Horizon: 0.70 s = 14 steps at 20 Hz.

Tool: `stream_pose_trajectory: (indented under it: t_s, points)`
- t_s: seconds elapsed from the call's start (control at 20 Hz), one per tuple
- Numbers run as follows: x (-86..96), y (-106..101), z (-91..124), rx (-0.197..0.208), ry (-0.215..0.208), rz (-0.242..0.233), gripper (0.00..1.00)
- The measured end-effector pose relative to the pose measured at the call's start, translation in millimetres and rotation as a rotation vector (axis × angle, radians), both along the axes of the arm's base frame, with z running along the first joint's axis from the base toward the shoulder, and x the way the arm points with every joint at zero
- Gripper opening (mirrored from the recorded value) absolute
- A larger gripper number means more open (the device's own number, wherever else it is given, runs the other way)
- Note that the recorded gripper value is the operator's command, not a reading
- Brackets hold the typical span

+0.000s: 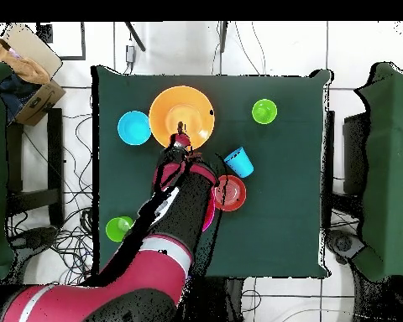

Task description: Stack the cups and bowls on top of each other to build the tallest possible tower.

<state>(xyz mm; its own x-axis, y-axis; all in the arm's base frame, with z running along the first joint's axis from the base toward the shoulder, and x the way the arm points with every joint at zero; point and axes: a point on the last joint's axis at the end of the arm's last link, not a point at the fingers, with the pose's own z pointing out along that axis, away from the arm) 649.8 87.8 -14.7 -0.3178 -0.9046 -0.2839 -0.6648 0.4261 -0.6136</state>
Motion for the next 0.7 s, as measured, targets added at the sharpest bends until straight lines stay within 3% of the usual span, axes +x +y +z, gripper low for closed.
stream_pose_trajectory:
  t_s: [0.25, 0.45, 0.7]
  points:
    - [14.1, -3, 11, 0.002, 0.026, -0.054, 1.0]
    - [29.3, -7, 25, 0.029, 0.033, -0.097, 1.0]
    - [39.7, -5, 39, 0.045, 0.019, -0.108, 1.0]
